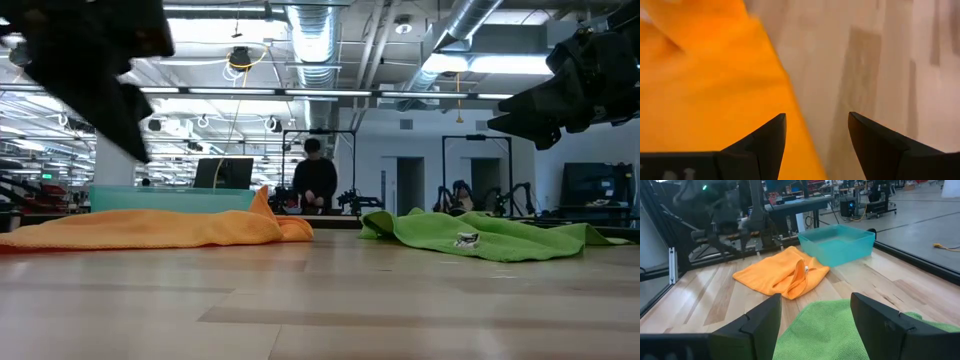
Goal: Roll microfiber towels into tight, uniform cylinder then place into a basket
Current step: Roll the yellow microfiber cloth
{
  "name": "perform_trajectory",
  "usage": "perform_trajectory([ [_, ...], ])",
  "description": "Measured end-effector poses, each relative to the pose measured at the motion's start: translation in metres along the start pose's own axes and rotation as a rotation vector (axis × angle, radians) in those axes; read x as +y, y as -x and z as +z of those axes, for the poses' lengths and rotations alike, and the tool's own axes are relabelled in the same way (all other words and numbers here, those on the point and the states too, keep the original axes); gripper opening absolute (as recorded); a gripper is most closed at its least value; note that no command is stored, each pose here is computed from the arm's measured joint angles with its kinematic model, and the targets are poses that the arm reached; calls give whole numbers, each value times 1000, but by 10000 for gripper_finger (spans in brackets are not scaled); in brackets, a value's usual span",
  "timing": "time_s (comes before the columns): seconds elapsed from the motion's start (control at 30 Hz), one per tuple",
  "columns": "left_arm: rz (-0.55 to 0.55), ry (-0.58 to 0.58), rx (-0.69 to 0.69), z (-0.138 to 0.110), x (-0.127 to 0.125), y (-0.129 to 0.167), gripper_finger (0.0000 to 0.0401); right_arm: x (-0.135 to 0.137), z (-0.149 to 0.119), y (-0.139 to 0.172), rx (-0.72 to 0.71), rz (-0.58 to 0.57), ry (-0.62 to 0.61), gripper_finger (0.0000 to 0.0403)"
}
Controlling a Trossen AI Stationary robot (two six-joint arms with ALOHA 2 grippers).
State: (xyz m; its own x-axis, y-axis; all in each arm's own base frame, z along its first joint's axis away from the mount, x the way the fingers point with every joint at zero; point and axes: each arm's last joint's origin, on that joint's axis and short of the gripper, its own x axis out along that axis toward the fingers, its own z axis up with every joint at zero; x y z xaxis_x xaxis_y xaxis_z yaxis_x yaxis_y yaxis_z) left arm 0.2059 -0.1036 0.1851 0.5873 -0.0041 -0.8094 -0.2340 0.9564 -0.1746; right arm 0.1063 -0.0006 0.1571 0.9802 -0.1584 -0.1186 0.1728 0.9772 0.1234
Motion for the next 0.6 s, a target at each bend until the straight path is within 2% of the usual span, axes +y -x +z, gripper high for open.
perform_trajectory([
  [0.17, -7, 51, 81, -14, -16, -6, 205, 0, 0, 0, 0, 0, 0, 260],
  [0.33, -10, 34, 101, 2, -32, 12, 205, 0, 0, 0, 0, 0, 0, 260],
  [0.5, 54, -26, 97, 21, -44, 42, 205, 0, 0, 0, 1, 0, 0, 260],
  [0.6, 85, -61, 85, 22, -49, 53, 205, 0, 0, 0, 0, 0, 0, 260],
])
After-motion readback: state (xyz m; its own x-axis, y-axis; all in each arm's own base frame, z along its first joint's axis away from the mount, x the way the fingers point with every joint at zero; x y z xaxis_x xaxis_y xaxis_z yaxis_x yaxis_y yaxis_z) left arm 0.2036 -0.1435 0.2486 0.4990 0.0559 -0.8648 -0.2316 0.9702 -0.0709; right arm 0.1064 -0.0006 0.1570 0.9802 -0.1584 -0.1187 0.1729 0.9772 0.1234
